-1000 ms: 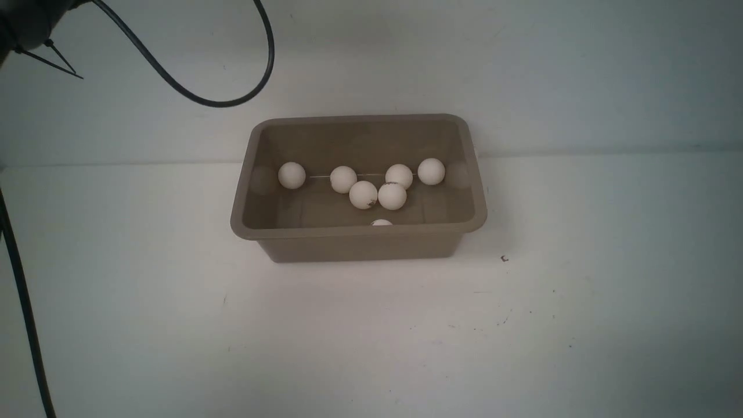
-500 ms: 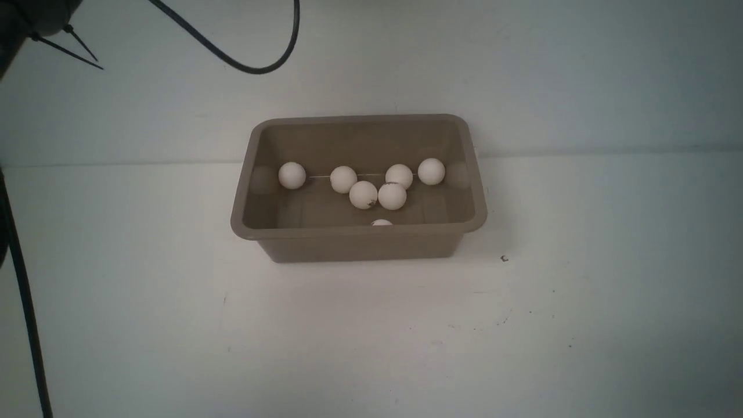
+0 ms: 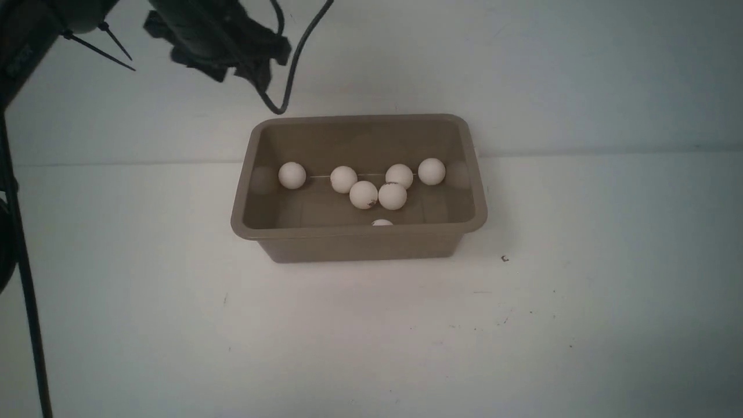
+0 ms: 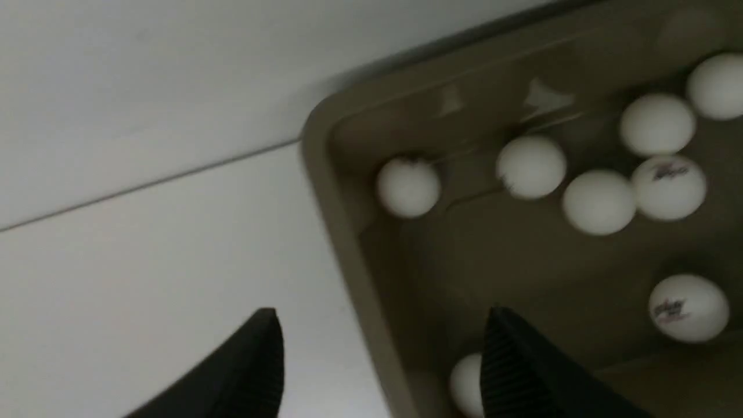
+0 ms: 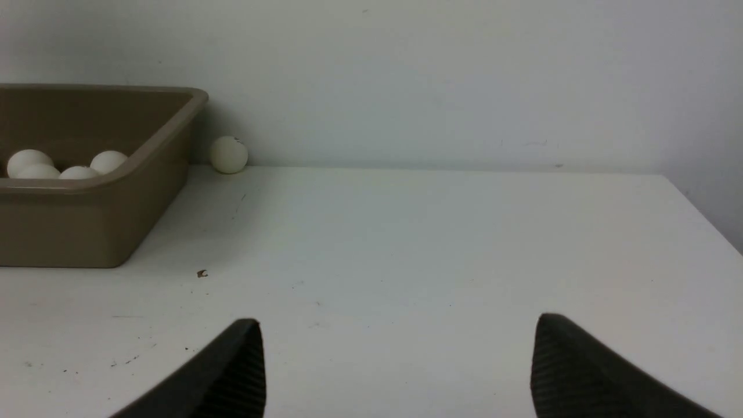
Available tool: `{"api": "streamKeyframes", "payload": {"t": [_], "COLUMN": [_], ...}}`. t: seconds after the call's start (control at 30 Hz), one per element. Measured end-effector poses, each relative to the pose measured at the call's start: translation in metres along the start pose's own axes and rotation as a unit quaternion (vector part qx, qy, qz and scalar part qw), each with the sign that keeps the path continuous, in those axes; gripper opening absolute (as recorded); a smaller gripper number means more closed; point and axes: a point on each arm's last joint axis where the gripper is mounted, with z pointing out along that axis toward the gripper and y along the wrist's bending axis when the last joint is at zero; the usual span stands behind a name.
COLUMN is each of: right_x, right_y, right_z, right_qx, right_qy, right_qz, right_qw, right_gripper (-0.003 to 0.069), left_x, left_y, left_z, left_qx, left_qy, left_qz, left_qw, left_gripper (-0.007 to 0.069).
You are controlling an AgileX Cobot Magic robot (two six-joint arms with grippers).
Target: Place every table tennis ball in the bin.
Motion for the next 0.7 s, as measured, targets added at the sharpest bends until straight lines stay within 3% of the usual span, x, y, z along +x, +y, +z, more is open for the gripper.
{"api": "streamKeyframes", "payload": {"t": [0.07, 0.23, 0.33, 0.47, 0.6, 0.7], "right_x": [0.0, 0.0, 0.0, 0.0, 0.0, 0.0], "right_y": [0.0, 0.0, 0.0, 0.0, 0.0, 0.0], "right_z": [0.0, 0.0, 0.0, 0.0, 0.0, 0.0], "right_qx": [0.0, 0.0, 0.0, 0.0, 0.0, 0.0], "right_qy": [0.0, 0.0, 0.0, 0.0, 0.0, 0.0], "right_qz": [0.0, 0.0, 0.0, 0.0, 0.0, 0.0], "right_qw": [1.0, 1.0, 1.0, 1.0, 1.0, 1.0], "right_gripper": [0.0556, 0.0556, 0.0556, 0.0556, 0.0556, 0.0556], "left_x": [0.0, 0.011, 0.035, 0.08, 0.127, 0.155], "left_y": [0.003, 0.01, 0.013, 0.014, 0.012, 0.008], "left_z": [-0.029, -0.158, -0.234, -0.301, -0.305, -0.262], "left_qx": [-0.012, -0.036, -0.049, -0.063, -0.062, -0.056], "left_qy": [-0.02, -0.142, -0.215, -0.269, -0.239, -0.199], "left_qz": [0.008, 0.033, 0.032, 0.029, 0.026, 0.023], "left_qw": [1.0, 0.989, 0.975, 0.961, 0.969, 0.978], "left_gripper": [0.0415, 0.0415, 0.0415, 0.0415, 0.0415, 0.0415]}}
